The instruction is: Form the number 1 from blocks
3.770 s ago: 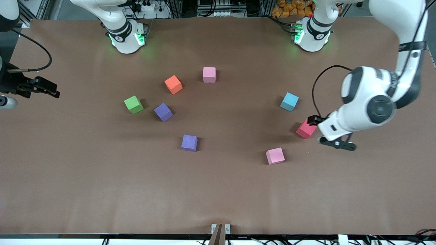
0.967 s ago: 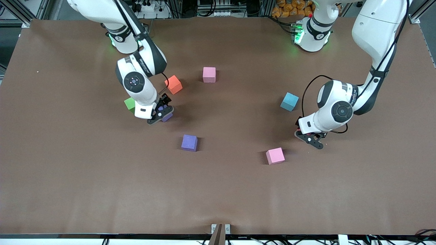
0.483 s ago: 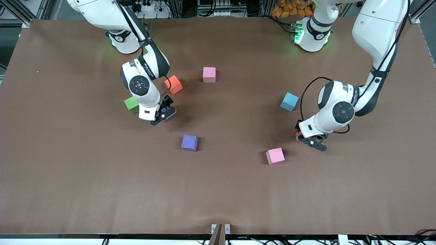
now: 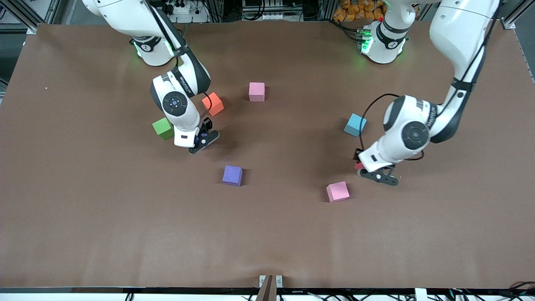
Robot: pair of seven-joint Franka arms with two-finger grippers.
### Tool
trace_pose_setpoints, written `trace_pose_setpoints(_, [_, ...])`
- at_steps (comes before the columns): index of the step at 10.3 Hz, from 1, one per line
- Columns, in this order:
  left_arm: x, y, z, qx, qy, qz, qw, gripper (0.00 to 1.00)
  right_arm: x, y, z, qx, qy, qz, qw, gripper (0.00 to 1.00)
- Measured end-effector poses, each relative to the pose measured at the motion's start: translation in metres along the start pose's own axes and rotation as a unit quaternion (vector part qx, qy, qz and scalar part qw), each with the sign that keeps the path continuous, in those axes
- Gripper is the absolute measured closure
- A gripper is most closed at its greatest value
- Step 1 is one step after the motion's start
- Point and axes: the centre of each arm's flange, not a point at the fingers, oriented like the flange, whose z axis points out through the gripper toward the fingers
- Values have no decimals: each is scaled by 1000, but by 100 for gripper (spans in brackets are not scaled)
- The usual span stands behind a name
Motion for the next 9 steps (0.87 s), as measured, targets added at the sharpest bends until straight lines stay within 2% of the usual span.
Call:
trace_pose_setpoints(2, [-3,28,-2,-7,-2,-23,1000,38,10,-14,-12,4,-5,43,999,40])
trace_pose_setpoints(5, [-8,70,-10,-20,1,-58,998,38,25,-40,-32,36,-17,116,992,44])
trace_pose_setpoints(7, [-13,94,-16,-24,-2,-78,997,38,31,-68,-40,51,-15,187,981,44])
trace_pose_setpoints(9, [-17,107,-20,-25,-6,-91,995,38,39,-110,-49,65,-13,265,962,44])
